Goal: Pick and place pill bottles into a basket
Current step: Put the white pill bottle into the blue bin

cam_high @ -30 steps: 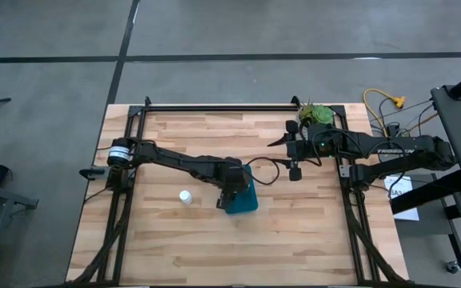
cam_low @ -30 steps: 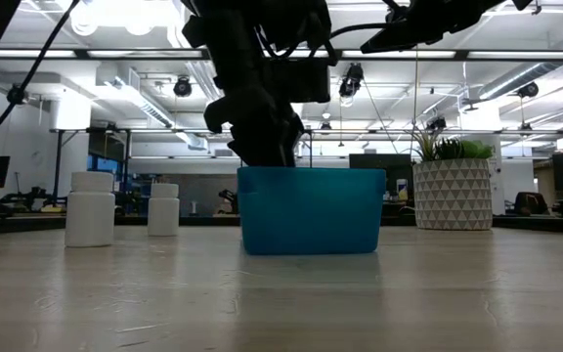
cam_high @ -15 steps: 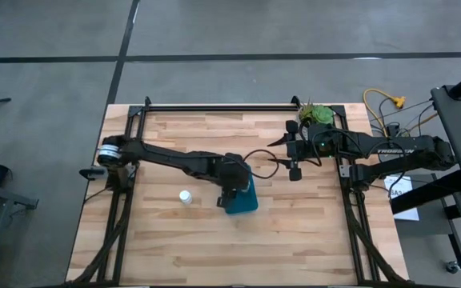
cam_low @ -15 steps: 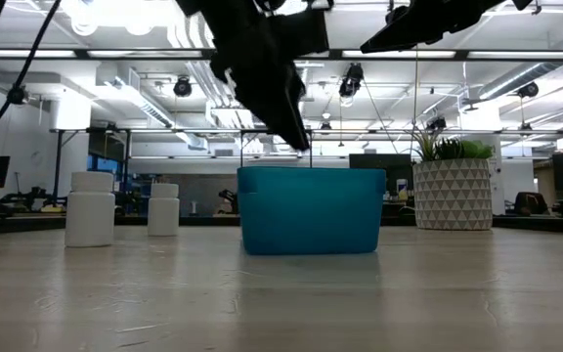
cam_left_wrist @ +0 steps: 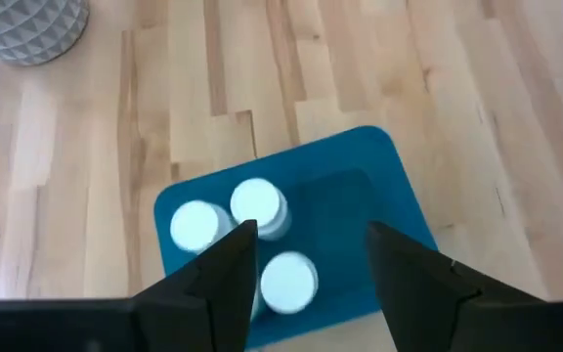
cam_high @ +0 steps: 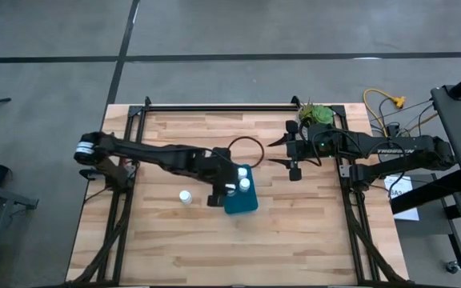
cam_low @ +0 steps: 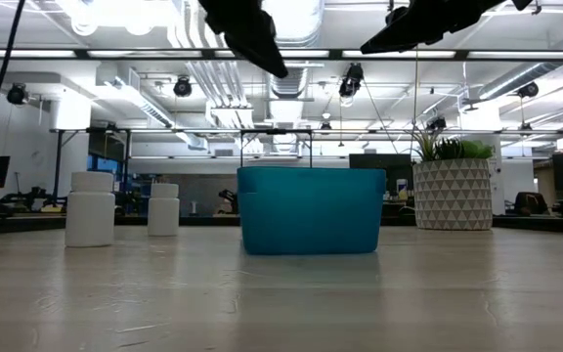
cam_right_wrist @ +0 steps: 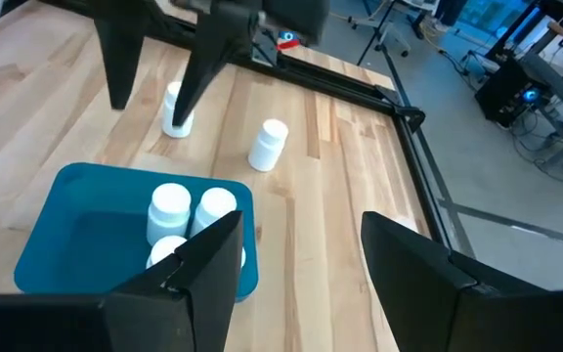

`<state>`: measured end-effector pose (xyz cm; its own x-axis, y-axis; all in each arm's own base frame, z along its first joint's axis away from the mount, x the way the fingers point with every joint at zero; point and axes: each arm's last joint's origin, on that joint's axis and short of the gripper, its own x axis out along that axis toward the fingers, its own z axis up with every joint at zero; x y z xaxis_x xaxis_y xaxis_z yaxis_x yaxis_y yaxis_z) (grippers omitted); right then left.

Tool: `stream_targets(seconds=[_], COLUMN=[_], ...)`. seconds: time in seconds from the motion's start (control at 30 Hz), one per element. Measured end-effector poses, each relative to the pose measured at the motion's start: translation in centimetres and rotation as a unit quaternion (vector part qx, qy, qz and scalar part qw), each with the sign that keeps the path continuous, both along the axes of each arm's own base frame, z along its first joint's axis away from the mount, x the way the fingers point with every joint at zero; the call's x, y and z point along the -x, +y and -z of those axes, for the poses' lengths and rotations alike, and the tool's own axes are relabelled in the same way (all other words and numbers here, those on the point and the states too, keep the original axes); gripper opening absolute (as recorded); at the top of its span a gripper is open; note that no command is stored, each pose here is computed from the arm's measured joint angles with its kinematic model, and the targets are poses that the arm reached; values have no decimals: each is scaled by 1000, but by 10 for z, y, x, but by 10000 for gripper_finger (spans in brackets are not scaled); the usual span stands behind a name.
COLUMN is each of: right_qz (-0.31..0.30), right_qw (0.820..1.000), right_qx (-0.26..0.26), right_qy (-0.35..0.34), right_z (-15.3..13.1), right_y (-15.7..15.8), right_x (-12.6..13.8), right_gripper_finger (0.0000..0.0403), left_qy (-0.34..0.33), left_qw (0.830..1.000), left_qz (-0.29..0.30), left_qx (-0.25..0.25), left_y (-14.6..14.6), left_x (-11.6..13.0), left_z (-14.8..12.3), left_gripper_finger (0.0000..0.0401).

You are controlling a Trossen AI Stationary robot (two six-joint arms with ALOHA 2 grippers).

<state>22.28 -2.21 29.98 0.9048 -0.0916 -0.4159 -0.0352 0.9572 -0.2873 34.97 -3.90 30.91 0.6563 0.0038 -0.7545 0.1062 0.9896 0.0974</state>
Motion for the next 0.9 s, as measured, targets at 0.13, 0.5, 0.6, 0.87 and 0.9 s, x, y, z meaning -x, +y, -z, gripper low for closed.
stream_targets(seconds=[0.13,0.5,0.6,0.87,0.9], right_qz=[0,1,1,1,1], right_qw=[1000,1000,1000,1000,1000], right_qx=[0,-1,-1,-1,-1], right_qy=[0,0,0,0,0], right_z=[0,0,0,0,0], right_y=[0,0,0,0,0], right_x=[0,0,0,0,0], right_gripper_finger=[203,203,203,203,203], left_qy=[17,146,176,232,242], left_qw=[999,985,981,971,969], left_qz=[-35,-89,-79,-46,-43], left_qx=[3,5,2,10,9], left_y=[-2,-11,-15,-25,-26], left_x=[14,50,55,65,67], left_z=[-7,-3,0,10,12], left_gripper_finger=[173,173,174,176,179])
